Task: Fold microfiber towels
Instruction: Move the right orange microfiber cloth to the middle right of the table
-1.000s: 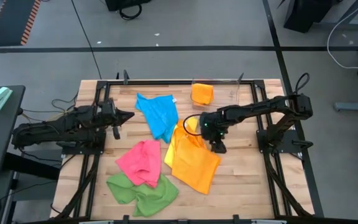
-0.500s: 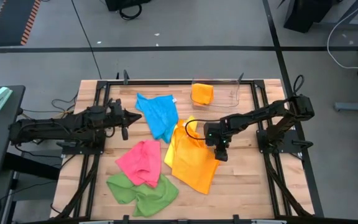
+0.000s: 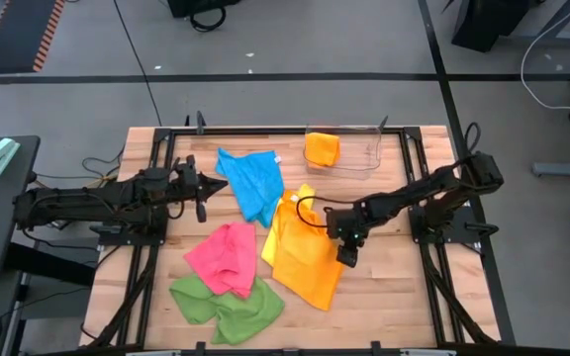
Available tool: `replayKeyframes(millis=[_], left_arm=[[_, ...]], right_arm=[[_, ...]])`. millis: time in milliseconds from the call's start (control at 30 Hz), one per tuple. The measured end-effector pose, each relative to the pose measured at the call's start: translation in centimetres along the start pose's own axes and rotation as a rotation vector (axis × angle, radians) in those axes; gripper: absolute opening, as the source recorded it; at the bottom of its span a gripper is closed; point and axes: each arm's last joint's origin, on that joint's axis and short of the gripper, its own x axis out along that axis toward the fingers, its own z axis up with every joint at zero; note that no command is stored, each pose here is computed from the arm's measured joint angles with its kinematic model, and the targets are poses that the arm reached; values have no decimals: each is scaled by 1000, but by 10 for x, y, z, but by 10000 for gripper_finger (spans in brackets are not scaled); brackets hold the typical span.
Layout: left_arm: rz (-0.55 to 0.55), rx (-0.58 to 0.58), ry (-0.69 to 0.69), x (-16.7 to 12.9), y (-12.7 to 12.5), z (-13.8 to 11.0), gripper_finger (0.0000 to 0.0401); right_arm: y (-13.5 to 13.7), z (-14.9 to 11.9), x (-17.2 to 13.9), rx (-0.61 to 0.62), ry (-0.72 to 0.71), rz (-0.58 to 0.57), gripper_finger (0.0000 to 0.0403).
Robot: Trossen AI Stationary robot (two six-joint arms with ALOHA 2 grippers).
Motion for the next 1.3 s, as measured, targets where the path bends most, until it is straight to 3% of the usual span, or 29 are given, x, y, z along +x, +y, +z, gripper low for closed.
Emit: replayKeyframes(millis=[400, 667, 933, 1033, 1300], left_arm=[[1, -4, -20, 0, 0, 2, 13], [0, -21, -56, 0, 0, 5, 26], [-1, -25, -72, 0, 0, 7, 18], [-1, -25, -75, 0, 0, 7, 13], [-3, -66, -76, 0, 0, 7, 26]], right_arm=[[23, -24, 20, -61, -89, -226, 136], [31, -39, 25, -169, -132, -345, 87], [34, -42, 26, -169, -122, -355, 11], [40, -39, 20, -177, -97, -360, 8], [67, -29, -22, -241, 7, -504, 5]])
